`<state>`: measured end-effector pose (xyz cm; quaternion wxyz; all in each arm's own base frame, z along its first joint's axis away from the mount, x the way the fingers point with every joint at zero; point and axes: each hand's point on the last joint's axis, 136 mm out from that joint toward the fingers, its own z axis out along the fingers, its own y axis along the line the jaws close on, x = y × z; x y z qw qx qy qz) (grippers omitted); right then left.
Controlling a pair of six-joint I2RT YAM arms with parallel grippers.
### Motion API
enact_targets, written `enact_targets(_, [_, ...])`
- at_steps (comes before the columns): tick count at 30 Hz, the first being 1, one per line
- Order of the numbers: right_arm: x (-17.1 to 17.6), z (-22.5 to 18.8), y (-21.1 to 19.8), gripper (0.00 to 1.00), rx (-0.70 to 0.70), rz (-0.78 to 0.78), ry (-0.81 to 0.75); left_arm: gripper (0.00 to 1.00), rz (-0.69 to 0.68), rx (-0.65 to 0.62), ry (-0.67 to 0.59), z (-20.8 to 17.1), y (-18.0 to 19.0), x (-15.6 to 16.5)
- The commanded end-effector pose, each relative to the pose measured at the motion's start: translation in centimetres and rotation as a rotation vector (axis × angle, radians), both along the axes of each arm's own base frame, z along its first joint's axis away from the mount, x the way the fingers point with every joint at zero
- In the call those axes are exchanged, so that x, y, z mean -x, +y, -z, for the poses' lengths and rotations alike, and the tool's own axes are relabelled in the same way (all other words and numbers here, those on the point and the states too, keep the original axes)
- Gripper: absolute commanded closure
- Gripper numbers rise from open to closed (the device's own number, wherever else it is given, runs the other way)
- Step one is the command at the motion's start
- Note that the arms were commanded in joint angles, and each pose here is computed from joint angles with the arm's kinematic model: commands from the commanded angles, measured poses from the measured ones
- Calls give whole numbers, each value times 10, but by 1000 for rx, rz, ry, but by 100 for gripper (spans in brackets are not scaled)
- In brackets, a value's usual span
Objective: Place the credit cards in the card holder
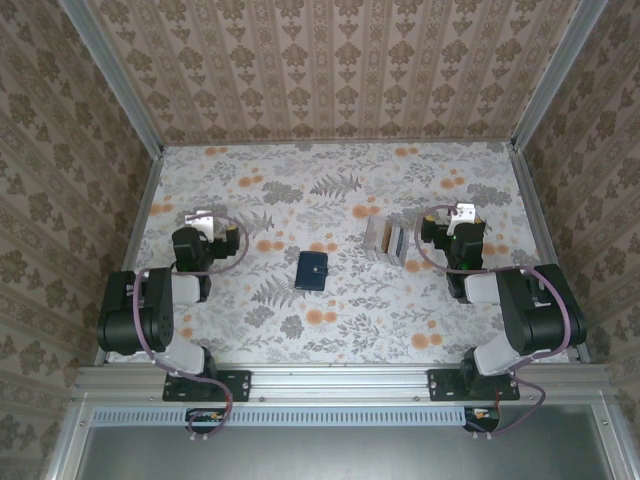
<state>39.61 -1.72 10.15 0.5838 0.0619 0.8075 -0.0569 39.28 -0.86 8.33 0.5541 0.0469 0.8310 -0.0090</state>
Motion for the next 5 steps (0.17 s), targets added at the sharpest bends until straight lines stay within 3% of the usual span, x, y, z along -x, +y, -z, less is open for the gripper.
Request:
enact_targets(1, [1, 2, -1, 0, 6, 14, 9, 0, 7, -27, -31, -11, -1, -7])
enact_targets(5, [1, 0, -1, 0, 8, 15, 4, 0, 6, -27, -30, -10, -1, -7])
